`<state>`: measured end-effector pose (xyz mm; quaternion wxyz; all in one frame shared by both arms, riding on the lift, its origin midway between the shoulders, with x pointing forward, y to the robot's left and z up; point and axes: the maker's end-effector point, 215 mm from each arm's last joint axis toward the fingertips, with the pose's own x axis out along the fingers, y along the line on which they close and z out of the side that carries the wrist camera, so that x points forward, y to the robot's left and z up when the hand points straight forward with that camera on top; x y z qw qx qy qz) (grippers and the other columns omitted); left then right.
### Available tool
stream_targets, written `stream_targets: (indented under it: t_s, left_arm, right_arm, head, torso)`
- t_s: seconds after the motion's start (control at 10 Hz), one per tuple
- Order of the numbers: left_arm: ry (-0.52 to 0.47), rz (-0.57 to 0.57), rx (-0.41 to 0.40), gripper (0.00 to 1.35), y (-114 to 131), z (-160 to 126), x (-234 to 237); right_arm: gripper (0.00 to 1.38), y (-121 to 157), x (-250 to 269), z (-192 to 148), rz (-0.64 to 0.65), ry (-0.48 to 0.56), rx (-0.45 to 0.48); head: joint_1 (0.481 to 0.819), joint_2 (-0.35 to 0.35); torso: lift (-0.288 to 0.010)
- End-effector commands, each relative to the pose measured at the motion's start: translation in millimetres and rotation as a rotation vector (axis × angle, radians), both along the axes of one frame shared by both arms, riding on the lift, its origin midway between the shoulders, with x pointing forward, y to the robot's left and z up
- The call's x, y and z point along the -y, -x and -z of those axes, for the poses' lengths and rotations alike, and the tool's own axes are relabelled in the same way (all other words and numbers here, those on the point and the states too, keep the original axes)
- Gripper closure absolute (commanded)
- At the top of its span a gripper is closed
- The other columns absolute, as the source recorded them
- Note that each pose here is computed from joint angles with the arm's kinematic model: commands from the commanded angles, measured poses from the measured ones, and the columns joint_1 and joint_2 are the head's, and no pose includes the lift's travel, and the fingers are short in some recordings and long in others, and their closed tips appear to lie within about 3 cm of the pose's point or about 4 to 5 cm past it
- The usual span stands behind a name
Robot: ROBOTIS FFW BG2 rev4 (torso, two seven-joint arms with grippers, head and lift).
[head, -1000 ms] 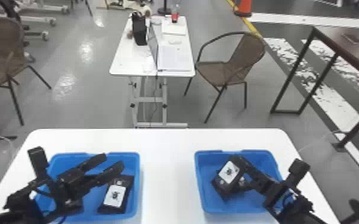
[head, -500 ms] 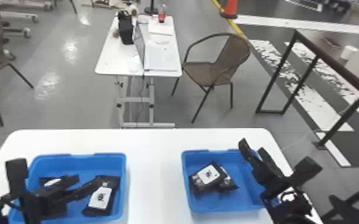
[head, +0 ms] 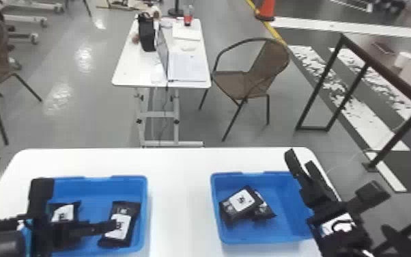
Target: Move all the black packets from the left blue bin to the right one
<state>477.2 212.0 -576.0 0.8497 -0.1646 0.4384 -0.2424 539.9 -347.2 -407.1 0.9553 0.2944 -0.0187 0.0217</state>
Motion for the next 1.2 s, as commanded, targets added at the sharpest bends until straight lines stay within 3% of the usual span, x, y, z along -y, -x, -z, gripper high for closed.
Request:
stream_targets:
  t_s: [0.0, 0.3, 0.7, 1.1]
  left_arm:
    - [-0.014, 0.035, -0.040, 0.11, -2.7, 7.8, 4.2]
    - [0.020, 0.064, -0.073, 0.12, -11.5, 16.9, 23.3]
    - [-0.032, 0.108, -0.134, 0.16, -13.6, 25.7, 26.3]
    - [-0.039, 0.107, -0.214, 0.48, -1.0, 50.5, 28.8]
  right_arm:
    - [0.18, 3.6, -2.8, 5.3, 0.003, -0.024, -0.005]
    - [0.18, 7.4, -8.3, 12.6, -0.005, -0.043, -0.011]
    - [0.18, 6.8, -9.3, 12.2, -0.005, -0.059, -0.006]
    - [0.18, 8.1, -11.5, 15.3, -0.008, -0.080, -0.004]
  head:
    - [0.695, -0.146]
    - [0.695, -0.152]
    - [0.695, -0.168]
    - [0.695, -0.160]
  torso:
    - [0.000]
    - [0.000]
    - [0.000]
    - [0.000]
